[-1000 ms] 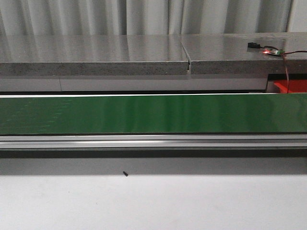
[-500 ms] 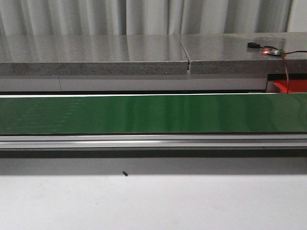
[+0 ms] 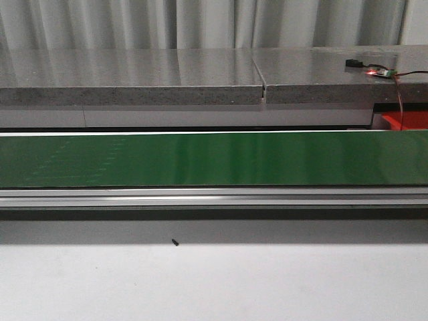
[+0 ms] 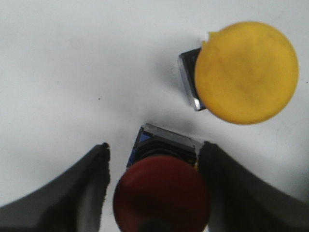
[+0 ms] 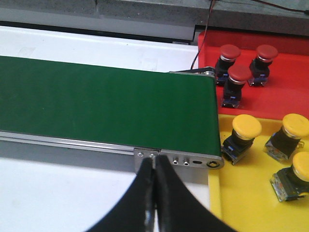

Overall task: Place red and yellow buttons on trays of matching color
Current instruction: 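Grasp the last red button from the cluster with the left gripper, then set the red button on the belt's end and open the left gripper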

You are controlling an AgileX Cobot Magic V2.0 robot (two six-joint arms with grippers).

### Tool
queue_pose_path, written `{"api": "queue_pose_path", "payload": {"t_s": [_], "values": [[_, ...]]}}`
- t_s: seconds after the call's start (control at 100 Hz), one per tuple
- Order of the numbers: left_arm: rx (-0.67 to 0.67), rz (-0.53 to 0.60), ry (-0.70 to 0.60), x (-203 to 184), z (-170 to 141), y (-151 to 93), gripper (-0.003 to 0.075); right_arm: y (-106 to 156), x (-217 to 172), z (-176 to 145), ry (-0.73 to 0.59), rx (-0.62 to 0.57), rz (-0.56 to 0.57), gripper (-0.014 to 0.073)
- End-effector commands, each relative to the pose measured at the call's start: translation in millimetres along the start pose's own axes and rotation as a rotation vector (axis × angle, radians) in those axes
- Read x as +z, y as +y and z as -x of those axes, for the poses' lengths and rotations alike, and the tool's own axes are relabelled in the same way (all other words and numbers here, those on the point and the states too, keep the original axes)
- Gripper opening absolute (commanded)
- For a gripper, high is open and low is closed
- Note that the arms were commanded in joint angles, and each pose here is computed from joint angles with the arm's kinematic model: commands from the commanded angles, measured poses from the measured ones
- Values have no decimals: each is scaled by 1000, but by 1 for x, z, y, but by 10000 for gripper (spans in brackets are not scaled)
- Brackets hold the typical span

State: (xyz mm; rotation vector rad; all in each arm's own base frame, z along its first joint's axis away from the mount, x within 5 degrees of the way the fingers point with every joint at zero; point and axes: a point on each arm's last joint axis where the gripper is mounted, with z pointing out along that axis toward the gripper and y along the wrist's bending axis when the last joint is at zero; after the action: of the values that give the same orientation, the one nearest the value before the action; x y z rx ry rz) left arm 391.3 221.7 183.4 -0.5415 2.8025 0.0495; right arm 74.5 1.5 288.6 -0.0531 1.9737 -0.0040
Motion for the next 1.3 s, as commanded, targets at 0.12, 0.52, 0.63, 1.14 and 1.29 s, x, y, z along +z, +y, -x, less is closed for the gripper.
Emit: {"api": "queue_pose_path", "payload": {"t_s": [0.12,0.52,0.63,1.14,1.29], "values": [[-6,8,-131,-33,14,-1,211,0,-3,12,-81,-9,-4,-116],[-39,-55,-230,-88,13,-12,212,0,-3,12,-81,-9,-4,-116],[-36,-56,-248,-106,4,-16,212,0,-3,12,-81,-9,-4,-116],[89,-156,-298,-154,-42,-86,212,0,-3,12,-81,-9,-4,-116],[133,-171,-272,-146,-42,-103,212,0,-3,12,-81,-9,-4,-116]]}}
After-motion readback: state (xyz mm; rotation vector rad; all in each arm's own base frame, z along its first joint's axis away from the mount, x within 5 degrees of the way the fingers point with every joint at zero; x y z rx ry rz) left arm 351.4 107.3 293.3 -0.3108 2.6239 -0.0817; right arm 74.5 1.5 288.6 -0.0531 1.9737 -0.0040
